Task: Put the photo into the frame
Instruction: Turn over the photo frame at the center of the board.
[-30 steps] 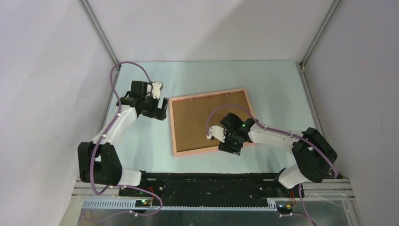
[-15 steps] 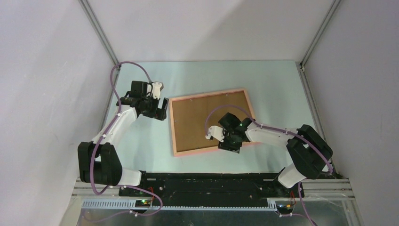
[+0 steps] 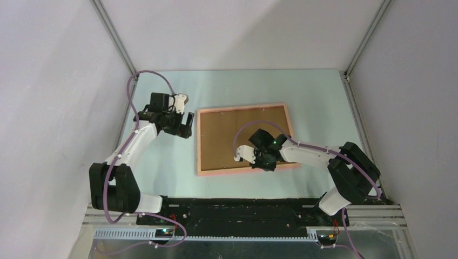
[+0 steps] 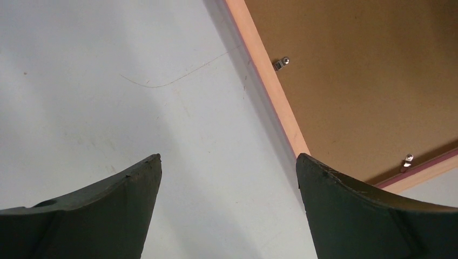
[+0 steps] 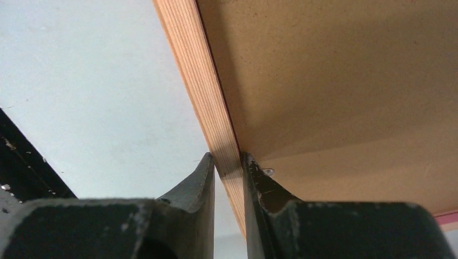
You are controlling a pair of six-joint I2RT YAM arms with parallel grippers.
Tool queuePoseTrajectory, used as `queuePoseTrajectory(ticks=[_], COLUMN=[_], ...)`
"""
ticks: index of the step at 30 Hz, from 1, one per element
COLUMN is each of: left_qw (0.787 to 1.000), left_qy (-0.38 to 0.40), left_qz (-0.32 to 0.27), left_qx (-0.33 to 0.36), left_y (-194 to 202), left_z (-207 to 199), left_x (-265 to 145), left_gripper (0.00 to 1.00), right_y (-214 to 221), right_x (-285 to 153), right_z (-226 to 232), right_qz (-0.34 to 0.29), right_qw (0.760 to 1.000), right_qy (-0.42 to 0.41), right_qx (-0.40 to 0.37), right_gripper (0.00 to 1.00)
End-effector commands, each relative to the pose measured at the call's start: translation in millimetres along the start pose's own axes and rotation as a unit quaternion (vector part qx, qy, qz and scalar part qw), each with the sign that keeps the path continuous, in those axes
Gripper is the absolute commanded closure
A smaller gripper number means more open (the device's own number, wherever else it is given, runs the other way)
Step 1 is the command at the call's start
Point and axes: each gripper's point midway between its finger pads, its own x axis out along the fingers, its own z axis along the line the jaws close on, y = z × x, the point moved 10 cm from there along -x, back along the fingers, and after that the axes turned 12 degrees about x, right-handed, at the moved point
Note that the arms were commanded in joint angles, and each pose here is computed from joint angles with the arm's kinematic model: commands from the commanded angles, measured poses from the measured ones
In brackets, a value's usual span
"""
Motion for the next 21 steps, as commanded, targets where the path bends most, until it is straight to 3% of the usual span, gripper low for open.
queuePoseTrajectory(ticks=[1,9,15,21], left_qw=[0.998,0.979,0.957,0.914], left_qy=[0.015,0.01,-0.015,-0.008], left_qz=[-0.049,-0.152,-0.169,-0.19], left_qx=[0.033,0.132,0.236,0.359], left_y=[-5.2,-3.9,-1.4,-9.5], left_z=[-2.5,-17.7,-51.6,-98.7], left_x=[-15.2,-53.8,-68.6,-78.8], left_gripper=[0.02,0.02,0.02,0.02], right_y=[-8.3,-23.7,-36.9,-52.3], right_x=[-12.0,-34.3,-51.3,-77.5], right_z=[0.4,-4.6,-15.9,-30.2], right_qz=[-0.01,-0.046,-0.071,-0.094], right_qw=[1.0,0.997,0.992,0.985], right_qy=[-0.011,-0.034,-0.064,-0.09], right_qx=[0.025,0.046,0.081,0.115], right_gripper=[0.99,1.0,1.0,1.0])
